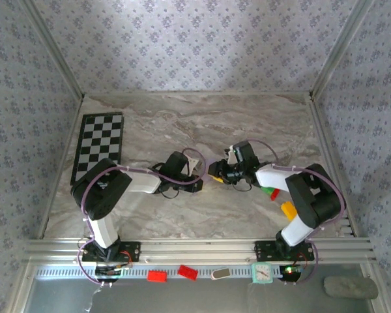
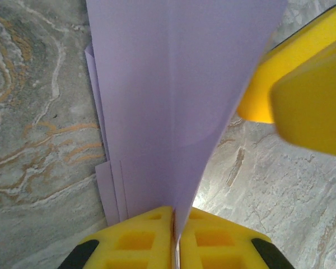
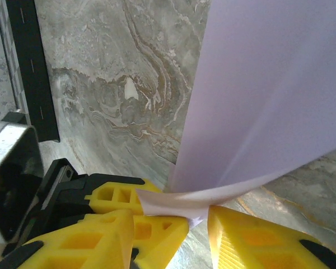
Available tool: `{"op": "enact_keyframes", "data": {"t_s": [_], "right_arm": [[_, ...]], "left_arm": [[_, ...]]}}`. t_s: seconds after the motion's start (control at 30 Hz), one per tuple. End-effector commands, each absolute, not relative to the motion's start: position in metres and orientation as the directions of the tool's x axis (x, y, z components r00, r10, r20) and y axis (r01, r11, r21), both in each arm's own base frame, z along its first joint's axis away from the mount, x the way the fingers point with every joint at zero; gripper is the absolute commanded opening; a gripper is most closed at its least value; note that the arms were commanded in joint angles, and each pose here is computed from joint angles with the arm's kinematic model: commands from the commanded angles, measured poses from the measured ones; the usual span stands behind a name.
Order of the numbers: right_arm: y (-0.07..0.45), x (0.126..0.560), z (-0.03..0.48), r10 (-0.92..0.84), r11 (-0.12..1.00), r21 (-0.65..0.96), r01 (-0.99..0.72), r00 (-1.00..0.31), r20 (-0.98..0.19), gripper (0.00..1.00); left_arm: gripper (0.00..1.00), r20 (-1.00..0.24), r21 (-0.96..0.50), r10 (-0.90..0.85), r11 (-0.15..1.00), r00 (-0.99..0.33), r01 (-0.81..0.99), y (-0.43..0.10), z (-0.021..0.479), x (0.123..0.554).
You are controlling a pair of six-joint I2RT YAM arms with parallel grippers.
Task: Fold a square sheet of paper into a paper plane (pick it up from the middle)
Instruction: Fold the wing for the fifth time at the center of the table.
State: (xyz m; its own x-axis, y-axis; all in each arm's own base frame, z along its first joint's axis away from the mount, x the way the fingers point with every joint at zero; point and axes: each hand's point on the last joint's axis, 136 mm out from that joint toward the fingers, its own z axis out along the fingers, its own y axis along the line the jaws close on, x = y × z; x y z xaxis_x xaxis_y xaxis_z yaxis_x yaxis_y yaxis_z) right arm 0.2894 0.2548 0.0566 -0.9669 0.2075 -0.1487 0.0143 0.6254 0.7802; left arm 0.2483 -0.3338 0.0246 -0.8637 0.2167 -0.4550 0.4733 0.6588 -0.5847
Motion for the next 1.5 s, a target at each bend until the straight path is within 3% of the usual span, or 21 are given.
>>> {"op": "enact_keyframes", "data": {"t_s": [0.0,0.3,0.7,1.47], "right_arm": [[0.269,0.296,0.063,0.177,0.591,0.807,-0.024,-0.971,-0.158,0.39],[0.277,0.297,0.058,0.161,0.581,0.814,-0.018,-0.977,-0.136,0.39],[0.266,0.296,0.071,0.153,0.591,0.803,-0.078,-0.966,-0.207,0.45],[0.288,0.295,0.056,0.086,0.582,0.805,-0.110,-0.977,-0.196,0.42]], "left_arm": [[0.13,-0.376,-0.575,0.227,0.703,-0.899,0.418,-0.320,-0.005,0.237],[0.20,-0.365,-0.578,0.216,0.710,-0.906,0.402,-0.317,-0.008,0.236],[0.07,-0.315,-0.609,0.185,0.713,-0.931,0.347,-0.313,-0.010,0.238],[0.05,-0.154,-0.661,0.136,0.722,-0.979,0.205,-0.312,-0.014,0.238]]}}
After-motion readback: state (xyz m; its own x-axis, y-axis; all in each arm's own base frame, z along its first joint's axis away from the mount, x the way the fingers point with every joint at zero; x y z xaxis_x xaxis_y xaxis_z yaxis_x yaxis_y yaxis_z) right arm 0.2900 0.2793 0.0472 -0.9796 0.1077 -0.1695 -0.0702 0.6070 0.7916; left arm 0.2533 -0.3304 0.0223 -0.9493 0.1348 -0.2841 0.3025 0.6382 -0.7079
